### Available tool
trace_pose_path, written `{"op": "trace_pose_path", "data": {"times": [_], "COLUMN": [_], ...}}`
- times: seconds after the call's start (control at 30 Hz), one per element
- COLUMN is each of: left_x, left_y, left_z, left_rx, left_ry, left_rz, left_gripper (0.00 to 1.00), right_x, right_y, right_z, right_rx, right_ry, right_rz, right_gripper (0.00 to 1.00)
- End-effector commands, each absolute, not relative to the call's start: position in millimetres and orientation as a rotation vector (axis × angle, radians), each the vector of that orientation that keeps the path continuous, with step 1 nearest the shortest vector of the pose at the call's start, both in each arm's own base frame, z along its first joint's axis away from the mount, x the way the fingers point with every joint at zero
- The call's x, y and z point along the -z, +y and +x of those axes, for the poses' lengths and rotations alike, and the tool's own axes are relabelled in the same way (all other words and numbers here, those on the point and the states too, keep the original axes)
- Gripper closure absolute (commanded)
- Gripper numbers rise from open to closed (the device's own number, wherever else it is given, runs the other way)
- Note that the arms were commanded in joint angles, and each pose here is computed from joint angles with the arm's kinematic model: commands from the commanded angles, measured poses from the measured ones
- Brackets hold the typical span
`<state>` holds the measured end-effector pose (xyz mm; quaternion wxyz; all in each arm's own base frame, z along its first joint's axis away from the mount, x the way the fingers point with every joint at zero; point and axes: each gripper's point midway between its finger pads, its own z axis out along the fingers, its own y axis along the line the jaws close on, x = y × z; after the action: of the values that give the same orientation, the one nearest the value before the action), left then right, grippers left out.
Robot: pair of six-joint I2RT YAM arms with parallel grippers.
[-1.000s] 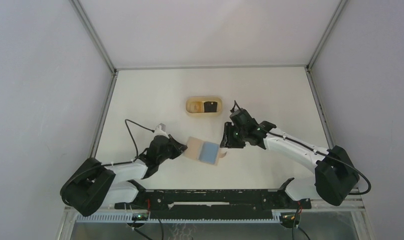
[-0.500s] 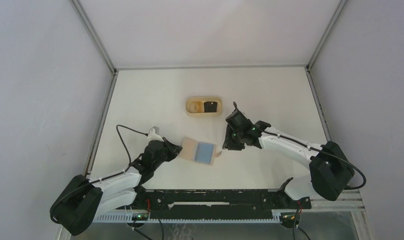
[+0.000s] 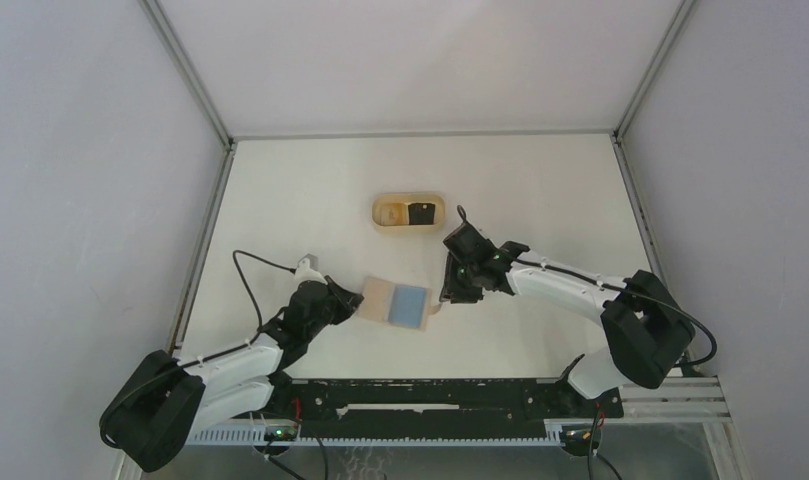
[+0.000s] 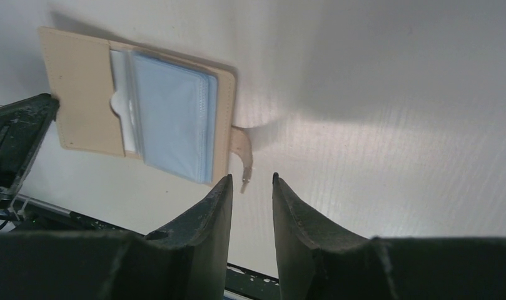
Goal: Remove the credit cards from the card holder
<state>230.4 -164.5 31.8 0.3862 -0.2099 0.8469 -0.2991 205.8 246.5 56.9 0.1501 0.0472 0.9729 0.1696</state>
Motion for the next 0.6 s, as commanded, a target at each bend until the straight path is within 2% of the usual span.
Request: {"op": "trace_pose_path", "data": {"times": [0.0, 0.57], "left_x": [-37.2, -31.8], "left_y": [-164.2, -161.9], "left_z": [234.3, 232.3], "left_rx": [0.755, 0.739], "left_ry": [2.129, 2.142], "left_rz": [-0.516, -0.523], "left_gripper": [1.00, 1.00], "right_x": [-79.5, -71.8], "right_y": [270.8, 271.9], "right_z": [222.1, 212.6], "right_rx": [-0.595, -0.573], "right_ry": [2.716, 2.757], "right_rz": [0.115, 0.083], "right_gripper": [0.62, 0.67]}}
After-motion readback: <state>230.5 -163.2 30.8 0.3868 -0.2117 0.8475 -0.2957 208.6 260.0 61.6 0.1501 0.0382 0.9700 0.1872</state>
